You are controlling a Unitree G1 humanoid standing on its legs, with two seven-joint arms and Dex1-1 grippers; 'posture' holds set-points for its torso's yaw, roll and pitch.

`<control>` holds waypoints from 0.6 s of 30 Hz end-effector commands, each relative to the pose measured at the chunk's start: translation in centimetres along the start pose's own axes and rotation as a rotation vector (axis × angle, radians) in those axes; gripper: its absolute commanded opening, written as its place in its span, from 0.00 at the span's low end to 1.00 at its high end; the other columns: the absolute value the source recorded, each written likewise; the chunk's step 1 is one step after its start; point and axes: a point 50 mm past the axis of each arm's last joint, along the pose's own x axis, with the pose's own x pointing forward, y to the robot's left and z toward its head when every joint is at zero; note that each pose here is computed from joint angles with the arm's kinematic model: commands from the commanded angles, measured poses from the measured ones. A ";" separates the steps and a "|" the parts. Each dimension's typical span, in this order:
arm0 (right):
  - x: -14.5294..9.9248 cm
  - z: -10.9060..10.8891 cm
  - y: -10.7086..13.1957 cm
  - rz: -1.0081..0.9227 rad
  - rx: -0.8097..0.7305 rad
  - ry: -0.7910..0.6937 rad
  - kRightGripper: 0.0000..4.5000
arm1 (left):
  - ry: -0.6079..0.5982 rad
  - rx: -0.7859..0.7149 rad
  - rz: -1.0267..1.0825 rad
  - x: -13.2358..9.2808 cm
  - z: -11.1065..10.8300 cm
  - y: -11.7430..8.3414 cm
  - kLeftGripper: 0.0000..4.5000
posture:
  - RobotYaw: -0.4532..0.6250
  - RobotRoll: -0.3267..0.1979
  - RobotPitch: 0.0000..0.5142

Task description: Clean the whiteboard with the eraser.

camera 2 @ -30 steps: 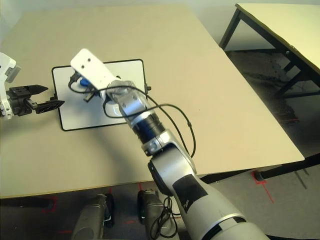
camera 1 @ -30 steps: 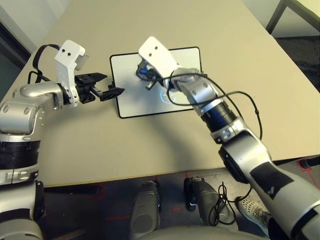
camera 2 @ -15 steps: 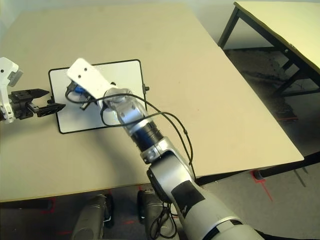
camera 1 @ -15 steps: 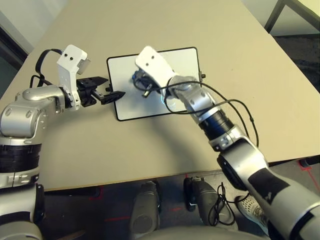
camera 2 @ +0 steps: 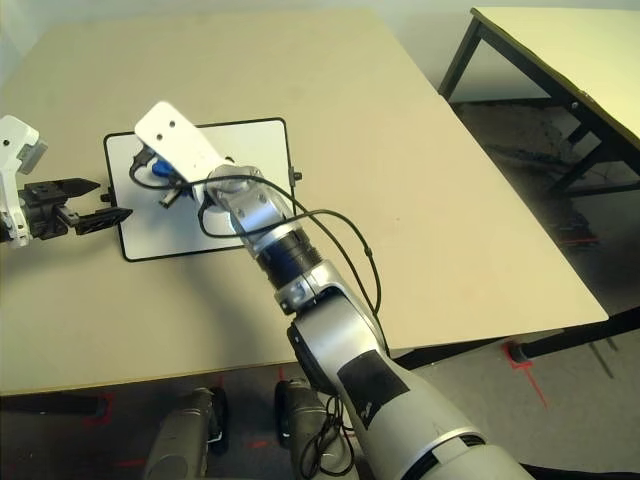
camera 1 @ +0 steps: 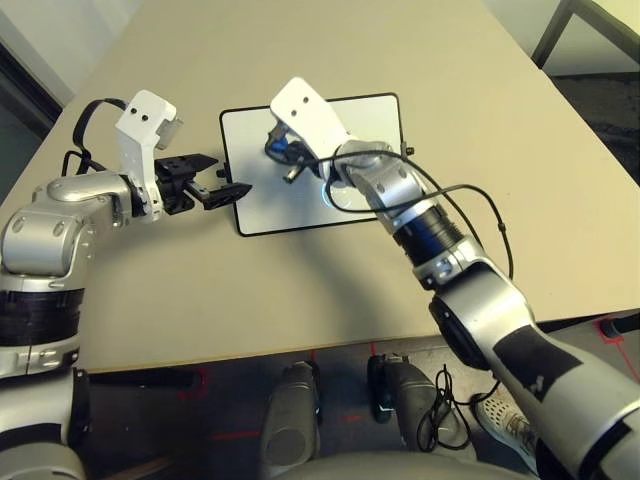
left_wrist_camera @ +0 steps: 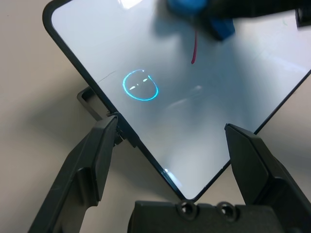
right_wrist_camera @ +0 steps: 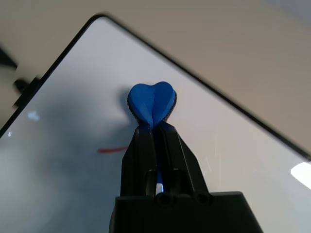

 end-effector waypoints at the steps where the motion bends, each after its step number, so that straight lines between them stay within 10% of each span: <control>1: 0.4 -1.0 0.7 0.014 0.021 0.036 0.00 | 0.007 -0.016 -0.010 -0.1 -0.4 -0.3 1.00 | 0.56 0.62 0.40; 18: 0.2 -3.5 5.3 0.191 0.020 0.133 0.00 | 0.015 -0.029 -0.007 -0.4 -0.8 -0.4 1.00 | 0.57 0.62 0.42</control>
